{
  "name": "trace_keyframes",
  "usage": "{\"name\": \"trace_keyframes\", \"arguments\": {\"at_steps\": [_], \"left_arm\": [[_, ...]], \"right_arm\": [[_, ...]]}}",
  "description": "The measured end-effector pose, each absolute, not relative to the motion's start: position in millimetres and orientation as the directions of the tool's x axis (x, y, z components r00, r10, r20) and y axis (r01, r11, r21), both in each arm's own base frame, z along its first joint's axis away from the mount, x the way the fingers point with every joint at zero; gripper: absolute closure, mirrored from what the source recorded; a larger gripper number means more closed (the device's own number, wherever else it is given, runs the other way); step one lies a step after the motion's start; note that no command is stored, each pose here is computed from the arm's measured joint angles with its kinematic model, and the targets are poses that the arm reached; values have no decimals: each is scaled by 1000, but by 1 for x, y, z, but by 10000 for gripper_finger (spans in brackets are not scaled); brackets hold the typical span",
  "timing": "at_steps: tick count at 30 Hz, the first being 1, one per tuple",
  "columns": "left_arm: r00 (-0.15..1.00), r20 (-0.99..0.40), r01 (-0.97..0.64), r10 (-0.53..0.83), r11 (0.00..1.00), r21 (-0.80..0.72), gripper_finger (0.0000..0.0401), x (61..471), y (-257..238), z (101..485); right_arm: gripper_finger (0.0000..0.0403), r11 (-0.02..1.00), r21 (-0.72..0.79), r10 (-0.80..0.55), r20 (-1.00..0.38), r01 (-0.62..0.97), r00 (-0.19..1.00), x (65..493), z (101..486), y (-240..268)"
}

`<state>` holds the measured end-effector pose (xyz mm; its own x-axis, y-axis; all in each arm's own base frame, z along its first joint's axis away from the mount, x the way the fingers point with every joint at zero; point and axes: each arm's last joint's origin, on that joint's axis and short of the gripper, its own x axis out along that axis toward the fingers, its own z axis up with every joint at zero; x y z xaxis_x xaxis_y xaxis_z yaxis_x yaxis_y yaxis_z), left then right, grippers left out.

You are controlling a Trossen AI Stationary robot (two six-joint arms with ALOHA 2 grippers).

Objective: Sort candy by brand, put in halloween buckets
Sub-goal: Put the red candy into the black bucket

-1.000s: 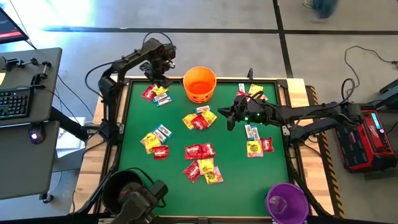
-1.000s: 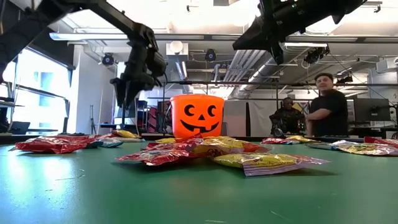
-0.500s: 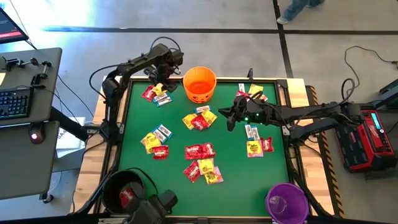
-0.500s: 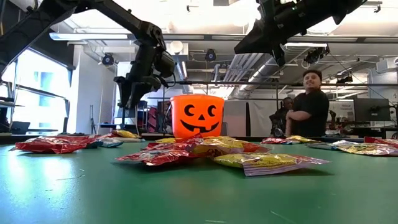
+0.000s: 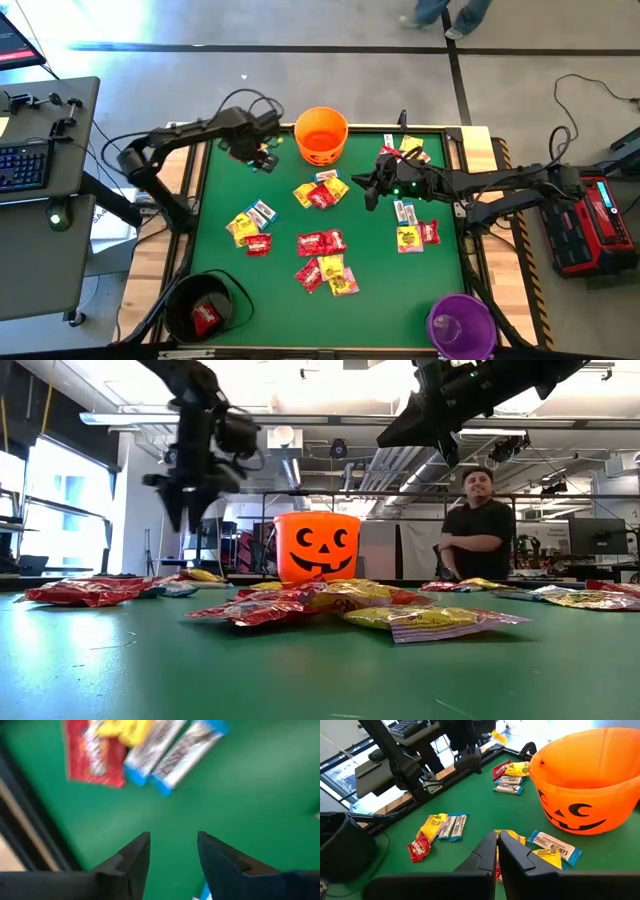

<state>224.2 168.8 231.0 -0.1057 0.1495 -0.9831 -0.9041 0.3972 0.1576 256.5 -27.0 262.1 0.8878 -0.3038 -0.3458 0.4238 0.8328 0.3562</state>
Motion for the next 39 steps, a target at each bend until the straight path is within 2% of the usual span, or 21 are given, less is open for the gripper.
{"name": "trace_keyframes", "arguments": {"at_steps": [5,10,14,18,25,32,39], "left_arm": [[-208,-966,-911,154,329,249,287,208,159,203],[-198,-958,-929,210,271,252,300,209,157,187],[-204,-938,-933,279,234,273,287,207,163,182],[-224,-916,-928,331,215,305,258,204,171,181],[-231,-914,-909,335,262,325,212,207,185,165],[-309,-891,-880,332,256,401,205,203,196,150],[-285,-909,-884,305,282,372,214,198,210,141]], "right_arm": [[396,833,350,-310,-346,428,886,256,262,-29],[396,831,343,-323,-345,439,881,256,262,-31],[396,828,340,-331,-345,446,878,256,262,-32],[396,828,340,-331,-345,446,878,256,262,-32],[396,836,326,-331,-344,442,879,256,262,-32],[396,831,318,-349,-343,457,872,256,262,-33],[396,826,313,-363,-341,469,867,255,262,-33]]}}
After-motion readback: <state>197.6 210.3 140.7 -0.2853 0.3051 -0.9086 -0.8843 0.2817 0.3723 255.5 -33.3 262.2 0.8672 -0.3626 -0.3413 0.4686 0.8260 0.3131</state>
